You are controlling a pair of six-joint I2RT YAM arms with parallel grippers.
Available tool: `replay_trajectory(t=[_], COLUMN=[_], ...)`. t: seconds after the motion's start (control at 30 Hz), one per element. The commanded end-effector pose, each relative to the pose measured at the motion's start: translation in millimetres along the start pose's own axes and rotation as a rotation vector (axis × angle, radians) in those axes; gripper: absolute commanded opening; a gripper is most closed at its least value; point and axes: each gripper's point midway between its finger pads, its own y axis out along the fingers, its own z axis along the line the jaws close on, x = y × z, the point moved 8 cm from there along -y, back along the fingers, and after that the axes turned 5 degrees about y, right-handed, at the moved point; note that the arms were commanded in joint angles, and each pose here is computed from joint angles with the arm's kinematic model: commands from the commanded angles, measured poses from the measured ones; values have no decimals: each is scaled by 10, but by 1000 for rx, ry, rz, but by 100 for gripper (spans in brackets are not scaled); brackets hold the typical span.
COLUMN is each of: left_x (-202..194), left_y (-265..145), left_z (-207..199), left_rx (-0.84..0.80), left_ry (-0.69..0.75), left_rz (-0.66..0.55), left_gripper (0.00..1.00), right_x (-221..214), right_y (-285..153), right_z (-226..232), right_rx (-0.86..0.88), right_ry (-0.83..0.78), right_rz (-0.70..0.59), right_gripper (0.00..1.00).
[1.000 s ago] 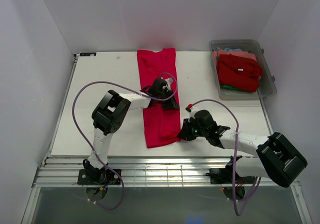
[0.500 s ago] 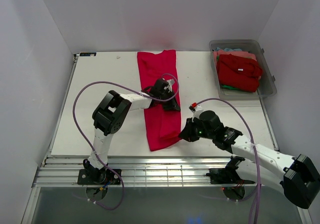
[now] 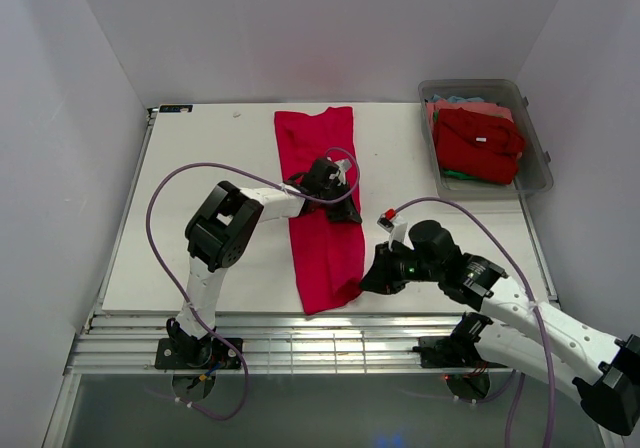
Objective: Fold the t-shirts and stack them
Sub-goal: Grab the bottom of the folded rectangular tshirt with both arms
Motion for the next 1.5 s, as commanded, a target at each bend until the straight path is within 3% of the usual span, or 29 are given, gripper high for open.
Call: replay_trajectory(t=[0.0, 0.27, 0.4, 0.63, 0.77, 0.8, 0.83, 0.9, 0.93, 1.03, 1.2, 1.37, 1.47], left_x=[-87, -77, -86, 63, 394, 492, 544, 621, 623, 439, -175, -618, -842], left_y=[29, 7, -1, -196, -584, -763, -857, -1125, -1211, -1409, -1432, -1511, -1642], left_z=[258, 248, 259, 104, -244, -379, -455, -634, -651, -591, -142, -49, -59], left_rx=[135, 140, 143, 152, 123, 110, 102, 80, 93, 161, 328, 360, 395], left_ry=[0, 8, 4, 28, 87, 105, 112, 119, 109, 66, -8, -103, -131], left_rz=[21, 24, 28, -47, -199, -250, -275, -323, -336, -309, -127, 33, 53], left_gripper=[12, 12, 11, 13, 48, 65, 74, 87, 89, 90, 90, 85, 85], right_x=[-21, -58, -34, -2, -16, -39, -41, -50, -48, -30, -5, 5, -7], right_y=[-198, -275, -156, 209, 357, 396, 417, 472, 486, 518, 556, 517, 459], right_z=[220, 20, -207, -417, -519, -563, -573, -606, -615, -638, -646, -617, -599], right_rx=[90, -84, -231, -287, -333, -351, -353, -359, -361, -375, -384, -384, -388], right_ry=[-38, -44, 1, 23, 27, 30, 29, 27, 27, 27, 13, 9, 4], right_rz=[66, -4, -95, -99, -56, -32, -25, -10, -10, -19, -4, 3, 5], right_gripper=[17, 18, 16, 20, 30, 40, 43, 48, 48, 48, 49, 48, 49])
